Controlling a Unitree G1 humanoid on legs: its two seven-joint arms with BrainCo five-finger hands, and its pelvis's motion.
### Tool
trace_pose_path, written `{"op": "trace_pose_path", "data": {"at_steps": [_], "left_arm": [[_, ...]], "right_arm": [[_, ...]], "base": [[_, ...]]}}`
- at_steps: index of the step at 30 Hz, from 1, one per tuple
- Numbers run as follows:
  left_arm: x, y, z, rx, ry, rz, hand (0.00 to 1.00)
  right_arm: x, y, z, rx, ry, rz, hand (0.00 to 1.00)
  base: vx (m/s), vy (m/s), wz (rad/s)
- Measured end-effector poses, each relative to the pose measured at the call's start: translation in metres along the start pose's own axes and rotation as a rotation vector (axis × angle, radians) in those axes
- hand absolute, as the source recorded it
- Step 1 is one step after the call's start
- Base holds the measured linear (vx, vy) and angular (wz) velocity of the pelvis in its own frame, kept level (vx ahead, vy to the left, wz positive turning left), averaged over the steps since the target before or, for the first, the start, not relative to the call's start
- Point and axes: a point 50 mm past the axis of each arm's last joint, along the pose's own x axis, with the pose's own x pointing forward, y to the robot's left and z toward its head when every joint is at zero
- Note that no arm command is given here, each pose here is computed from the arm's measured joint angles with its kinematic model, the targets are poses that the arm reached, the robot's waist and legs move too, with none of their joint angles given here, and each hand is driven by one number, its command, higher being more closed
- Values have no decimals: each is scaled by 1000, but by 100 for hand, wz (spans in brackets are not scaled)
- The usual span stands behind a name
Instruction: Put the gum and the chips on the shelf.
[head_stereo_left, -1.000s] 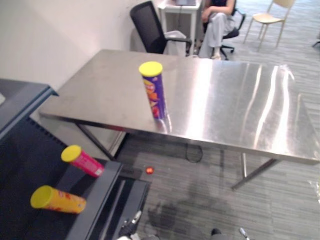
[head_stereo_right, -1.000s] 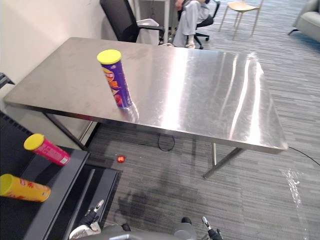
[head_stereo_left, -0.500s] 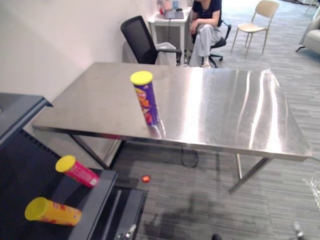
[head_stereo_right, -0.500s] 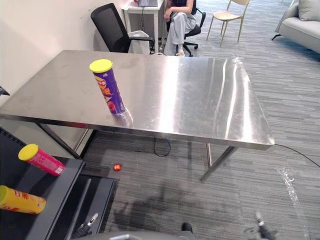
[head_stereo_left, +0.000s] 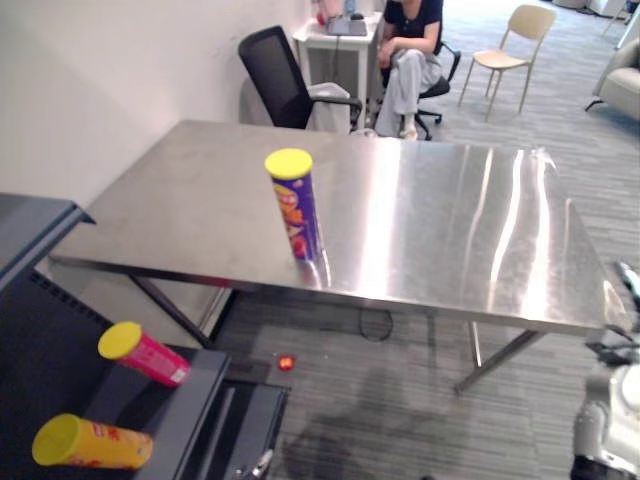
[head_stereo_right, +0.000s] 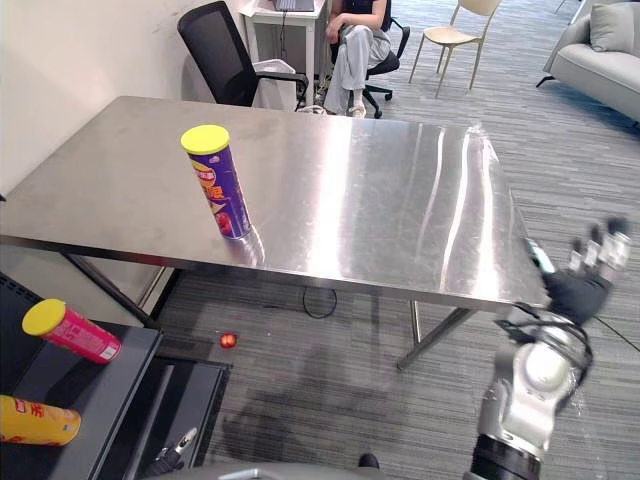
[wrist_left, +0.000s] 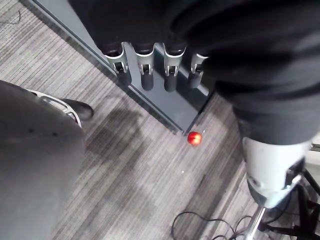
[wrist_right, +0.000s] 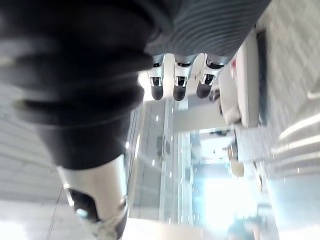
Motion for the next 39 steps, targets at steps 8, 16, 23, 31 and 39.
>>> {"op": "trace_pose_path", "data": {"at_steps": [8, 16, 23, 31, 39], "left_arm": [[1, 2, 6, 89, -7, -34, 0], [1, 3, 3, 106, 12, -33, 0], [1, 9, 4, 115, 19, -18, 0], [0, 10, 3, 119, 21, -14, 0], [1, 9, 7, 114, 4, -9, 0]], "right_arm": [[14, 59, -25, 9, 96, 334, 0], [22, 115, -40, 34, 164, 523, 0], [27, 151, -38, 43, 169, 627, 0], [42, 189, -26, 37, 147, 709, 0], [55, 204, -16, 36, 124, 712, 0]], "base": [[-42, -35, 15], [-80, -42, 18], [-90, -48, 10], [-26, -17, 2], [18, -5, 6]]}}
